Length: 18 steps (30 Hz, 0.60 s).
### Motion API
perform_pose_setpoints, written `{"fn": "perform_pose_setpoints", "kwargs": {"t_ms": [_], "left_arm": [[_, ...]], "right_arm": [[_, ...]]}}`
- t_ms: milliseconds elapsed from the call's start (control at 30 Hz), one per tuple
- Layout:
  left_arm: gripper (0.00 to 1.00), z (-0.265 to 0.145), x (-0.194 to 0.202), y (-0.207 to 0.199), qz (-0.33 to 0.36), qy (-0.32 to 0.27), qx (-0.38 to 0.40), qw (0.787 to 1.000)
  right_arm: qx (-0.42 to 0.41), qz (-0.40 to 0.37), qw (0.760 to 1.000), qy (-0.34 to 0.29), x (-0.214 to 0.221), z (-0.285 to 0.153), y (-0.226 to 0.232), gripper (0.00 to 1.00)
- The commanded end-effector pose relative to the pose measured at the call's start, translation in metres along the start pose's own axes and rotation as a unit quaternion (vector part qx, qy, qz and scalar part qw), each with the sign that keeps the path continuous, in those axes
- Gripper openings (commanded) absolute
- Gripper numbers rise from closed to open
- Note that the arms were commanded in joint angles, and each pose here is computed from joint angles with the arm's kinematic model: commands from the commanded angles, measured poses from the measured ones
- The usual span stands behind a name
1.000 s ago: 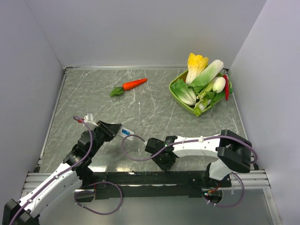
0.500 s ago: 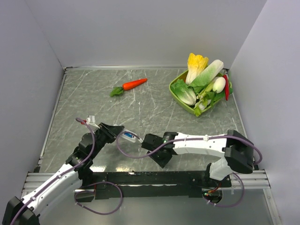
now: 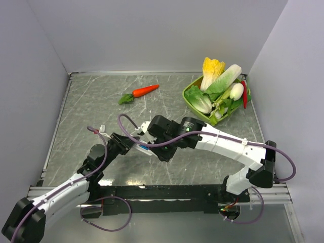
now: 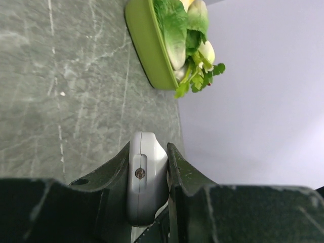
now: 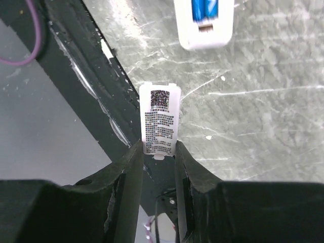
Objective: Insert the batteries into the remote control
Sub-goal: Pick up the battery cover at the center of the board, then load the battery cover into the remote control.
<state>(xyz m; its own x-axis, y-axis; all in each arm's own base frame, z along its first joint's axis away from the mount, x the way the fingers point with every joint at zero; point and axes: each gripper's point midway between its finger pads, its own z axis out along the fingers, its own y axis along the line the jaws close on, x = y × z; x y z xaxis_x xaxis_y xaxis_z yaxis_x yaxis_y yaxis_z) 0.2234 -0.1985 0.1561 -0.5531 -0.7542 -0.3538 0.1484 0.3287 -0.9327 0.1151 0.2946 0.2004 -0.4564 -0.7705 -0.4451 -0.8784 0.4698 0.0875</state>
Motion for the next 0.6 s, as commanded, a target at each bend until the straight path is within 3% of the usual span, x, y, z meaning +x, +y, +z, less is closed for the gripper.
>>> {"fn": "perform_pose_setpoints", "kwargs": {"t_ms": [0, 567], "left_arm": [[0.01, 0.001, -0.005, -0.048, -0.024, 0.004, 0.093, 0.995], [0.01, 0.022, 0.006, -0.063, -0.039, 0.036, 0.101, 0.993]], "right_arm": [[-0.001, -0.025, 0.999, 0.042, 0.001, -0.008, -0.004, 0.08], [0.024, -0.065, 0.988, 0.134, -0.013, 0.013, -0.028, 0.08]]}}
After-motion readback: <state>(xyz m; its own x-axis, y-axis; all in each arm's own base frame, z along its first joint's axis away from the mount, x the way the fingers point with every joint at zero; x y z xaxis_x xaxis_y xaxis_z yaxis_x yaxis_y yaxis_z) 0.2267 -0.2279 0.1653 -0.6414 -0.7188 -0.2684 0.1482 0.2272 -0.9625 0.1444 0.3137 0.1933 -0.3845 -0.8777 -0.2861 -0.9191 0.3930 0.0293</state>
